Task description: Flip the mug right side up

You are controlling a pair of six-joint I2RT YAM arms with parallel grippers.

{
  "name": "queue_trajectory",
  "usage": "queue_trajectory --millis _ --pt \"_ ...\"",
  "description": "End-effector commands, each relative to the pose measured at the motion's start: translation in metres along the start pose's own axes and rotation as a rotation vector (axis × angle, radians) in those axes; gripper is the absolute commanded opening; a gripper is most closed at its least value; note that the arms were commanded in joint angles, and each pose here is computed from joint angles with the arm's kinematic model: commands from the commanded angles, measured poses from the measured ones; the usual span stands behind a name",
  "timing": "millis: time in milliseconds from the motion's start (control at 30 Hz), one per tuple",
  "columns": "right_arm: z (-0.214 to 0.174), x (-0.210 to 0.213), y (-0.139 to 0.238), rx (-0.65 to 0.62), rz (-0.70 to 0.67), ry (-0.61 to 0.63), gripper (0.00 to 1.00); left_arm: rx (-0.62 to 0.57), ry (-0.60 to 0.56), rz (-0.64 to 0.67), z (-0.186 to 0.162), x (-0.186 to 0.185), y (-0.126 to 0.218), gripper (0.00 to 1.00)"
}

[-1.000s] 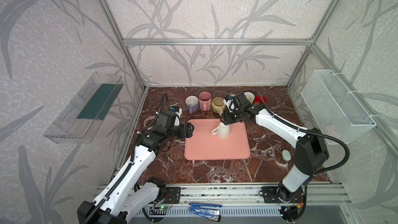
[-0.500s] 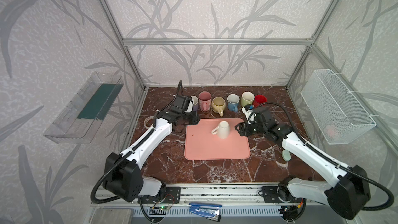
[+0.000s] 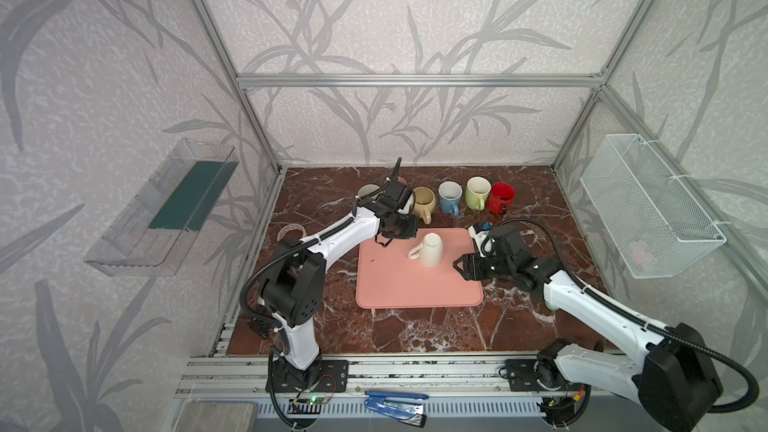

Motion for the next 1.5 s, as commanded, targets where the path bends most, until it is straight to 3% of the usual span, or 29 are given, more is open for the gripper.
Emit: queue_trajectory --millis 0,433,1033,1200,1467 --pt "0.007 0.005 -0.006 -0.02 0.047 -0.013 0.68 0.02 0.0 0.021 -0.009 -0.002 -0.012 0.04" --pt "0.017 -0.002 -0.049 0.032 0.026 -0.061 0.68 0.045 -0.001 0.033 -0.052 -0.015 -0.027 0.0" --pt "0.045 -0.008 -0.069 0.046 -0.086 -0.06 0.67 -0.038 -0.063 -0.092 -0.089 -0.097 -0.044 0.0" --pt "0.047 -0.008 -0.055 0.027 -0.122 -0.026 0.66 -0.081 -0.084 -0.062 -0.089 -0.091 -0.023 0.0" --pt "0.046 -0.002 -0.029 0.023 -0.166 0.056 0.59 -0.221 -0.119 -0.017 -0.086 -0.078 0.044 0.05"
Point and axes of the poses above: each gripper's point midway between its finger pads, its own y axis back along the fingers, its own x axis along the line the jaws close on, z = x × y, the point moved 6 cm from there along y, back along the fingers, and after that the axes turned 7 degrees about -y, right-handed, at the moved point
